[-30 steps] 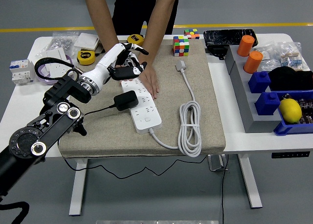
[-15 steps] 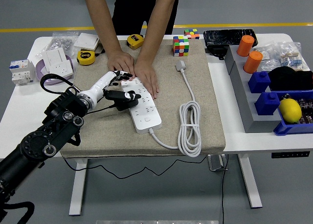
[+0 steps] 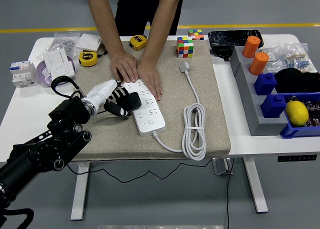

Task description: Pick up the plug,place it near the board,insert it into the board,press the button

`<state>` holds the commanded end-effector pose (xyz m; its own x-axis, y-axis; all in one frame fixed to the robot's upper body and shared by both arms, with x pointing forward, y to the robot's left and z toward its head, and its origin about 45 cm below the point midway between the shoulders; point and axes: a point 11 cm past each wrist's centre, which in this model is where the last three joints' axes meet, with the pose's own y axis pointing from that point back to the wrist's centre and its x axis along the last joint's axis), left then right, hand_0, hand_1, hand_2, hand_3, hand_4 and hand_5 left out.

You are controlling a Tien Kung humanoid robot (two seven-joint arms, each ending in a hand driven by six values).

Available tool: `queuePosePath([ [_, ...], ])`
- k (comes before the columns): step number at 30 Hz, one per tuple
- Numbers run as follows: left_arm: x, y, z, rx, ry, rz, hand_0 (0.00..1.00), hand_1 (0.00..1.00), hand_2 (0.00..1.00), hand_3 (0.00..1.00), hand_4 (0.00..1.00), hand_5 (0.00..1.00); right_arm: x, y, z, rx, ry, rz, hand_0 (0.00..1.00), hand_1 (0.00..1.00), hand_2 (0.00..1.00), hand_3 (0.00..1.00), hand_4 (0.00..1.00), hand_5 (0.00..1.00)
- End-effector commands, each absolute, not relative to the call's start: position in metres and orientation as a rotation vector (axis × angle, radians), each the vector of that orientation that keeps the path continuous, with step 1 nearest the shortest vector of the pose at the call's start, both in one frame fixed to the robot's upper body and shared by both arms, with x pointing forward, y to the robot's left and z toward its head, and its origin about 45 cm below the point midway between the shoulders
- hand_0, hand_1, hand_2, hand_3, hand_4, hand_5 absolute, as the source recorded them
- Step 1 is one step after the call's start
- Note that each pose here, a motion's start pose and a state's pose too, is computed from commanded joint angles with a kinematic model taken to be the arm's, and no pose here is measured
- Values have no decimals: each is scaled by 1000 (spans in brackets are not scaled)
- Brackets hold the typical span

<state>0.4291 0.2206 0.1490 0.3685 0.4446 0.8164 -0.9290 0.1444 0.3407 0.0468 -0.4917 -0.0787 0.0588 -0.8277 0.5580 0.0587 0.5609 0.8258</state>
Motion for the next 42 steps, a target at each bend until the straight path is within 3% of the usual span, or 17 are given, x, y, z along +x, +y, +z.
queuePosePath([
  [2,429,221,149,966,-614,1088,297,328,456,538,916,24,46,-492,-79,732,-1352,-772,965,674,605,587,998,699],
  [3,429,221,149,962,-609,1090,243,205,360,508,852,111,46,-492,-79,732,-1351,-771,964,675,605,586,998,700],
  [8,428,219,148,923,-574,1110,243,205,360,508,852,111,45,-492,-79,730,-1350,-772,964,675,605,586,998,700],
  [9,428,218,148,912,-563,1114,235,171,319,470,821,169,45,-492,-79,730,-1350,-772,964,676,605,587,998,700],
  [14,426,214,148,853,-504,1124,235,171,319,470,821,169,46,-491,-79,732,-1352,-772,964,676,605,587,998,700],
  [15,426,214,148,848,-498,1124,232,164,288,405,812,209,46,-491,-79,732,-1352,-772,965,678,605,587,998,699],
  [21,427,212,150,816,-471,1131,229,159,276,387,800,231,47,-491,-79,732,-1355,-772,965,677,606,586,998,699],
  [42,428,211,152,780,-436,1149,231,163,267,375,795,266,50,-491,-79,738,-1365,-772,965,676,606,586,998,699],
])
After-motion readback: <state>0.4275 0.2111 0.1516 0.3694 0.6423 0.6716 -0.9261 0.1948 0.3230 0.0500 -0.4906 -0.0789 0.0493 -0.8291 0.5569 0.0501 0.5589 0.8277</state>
